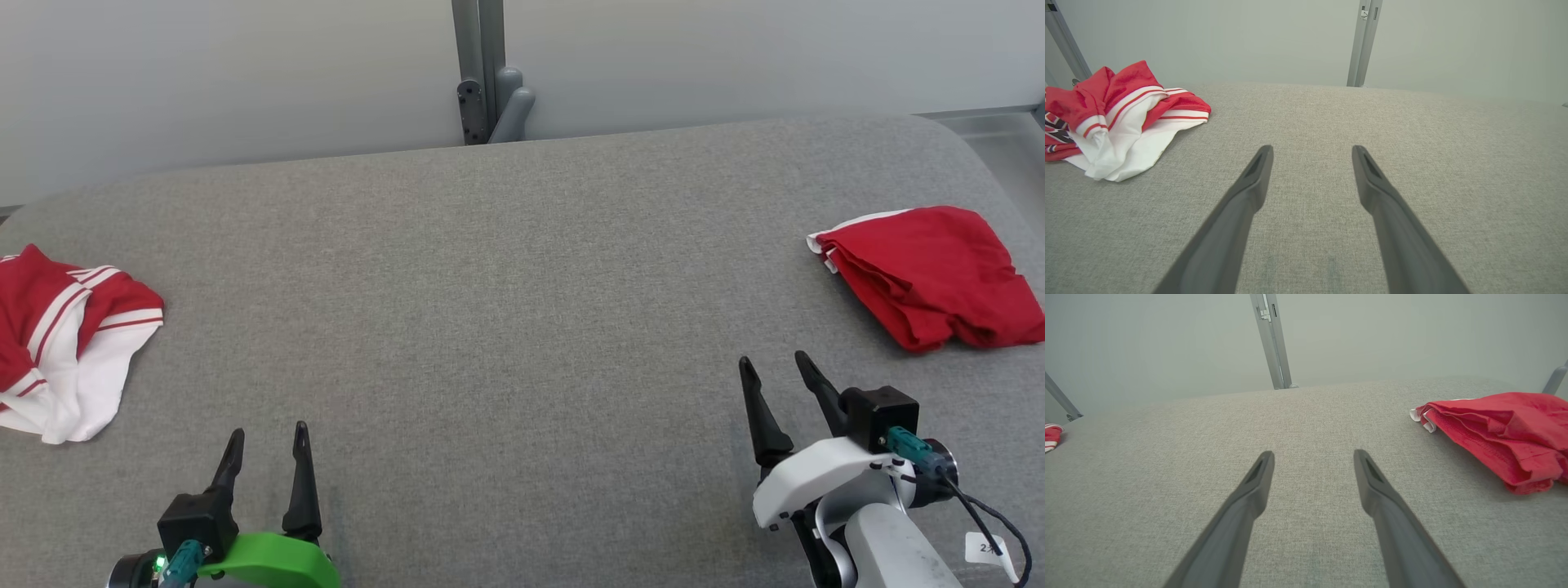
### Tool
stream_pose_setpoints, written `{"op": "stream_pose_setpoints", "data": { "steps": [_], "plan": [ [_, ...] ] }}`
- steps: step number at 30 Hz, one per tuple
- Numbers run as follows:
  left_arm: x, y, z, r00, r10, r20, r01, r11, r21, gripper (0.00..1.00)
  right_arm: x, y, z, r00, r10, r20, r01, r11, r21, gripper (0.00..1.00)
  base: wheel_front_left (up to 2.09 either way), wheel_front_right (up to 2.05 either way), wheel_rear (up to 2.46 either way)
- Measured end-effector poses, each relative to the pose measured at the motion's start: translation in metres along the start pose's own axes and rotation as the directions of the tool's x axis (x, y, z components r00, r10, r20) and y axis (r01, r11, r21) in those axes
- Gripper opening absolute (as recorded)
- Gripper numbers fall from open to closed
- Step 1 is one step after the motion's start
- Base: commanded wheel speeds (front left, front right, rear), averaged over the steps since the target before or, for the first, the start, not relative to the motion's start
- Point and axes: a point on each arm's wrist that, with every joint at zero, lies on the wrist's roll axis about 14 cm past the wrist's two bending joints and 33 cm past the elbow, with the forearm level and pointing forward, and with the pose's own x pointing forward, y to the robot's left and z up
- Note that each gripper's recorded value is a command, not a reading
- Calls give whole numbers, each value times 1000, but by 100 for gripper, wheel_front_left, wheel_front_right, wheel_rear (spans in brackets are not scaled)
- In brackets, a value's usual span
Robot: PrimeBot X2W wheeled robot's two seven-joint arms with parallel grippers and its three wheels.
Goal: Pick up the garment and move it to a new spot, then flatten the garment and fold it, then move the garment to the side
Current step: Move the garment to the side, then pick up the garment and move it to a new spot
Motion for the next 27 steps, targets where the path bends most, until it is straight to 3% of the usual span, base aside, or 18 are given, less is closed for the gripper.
{"op": "stream_pose_setpoints", "data": {
  "steps": [10, 16, 22, 27],
  "plan": [
    [-10, 24, -5, 996, 88, -15, -89, 996, -4, 100, 17, 19, 0, 998, 65, 0, -65, 998, -21, 100, 0, 0, 0],
    [-33, 66, -5, 972, 233, -14, -233, 972, -15, 100, 40, 64, -3, 981, 195, -7, -195, 980, -33, 100, 0, 0, 0],
    [-68, 107, -6, 923, 384, -18, -384, 923, -32, 100, 57, 123, -11, 934, 355, -26, -356, 934, -31, 100, 0, 0, 0],
    [-105, 135, -13, 865, 500, -37, -502, 863, -62, 100, 60, 176, -22, 872, 487, -52, -488, 873, -16, 100, 0, 0, 0]
  ]
}}
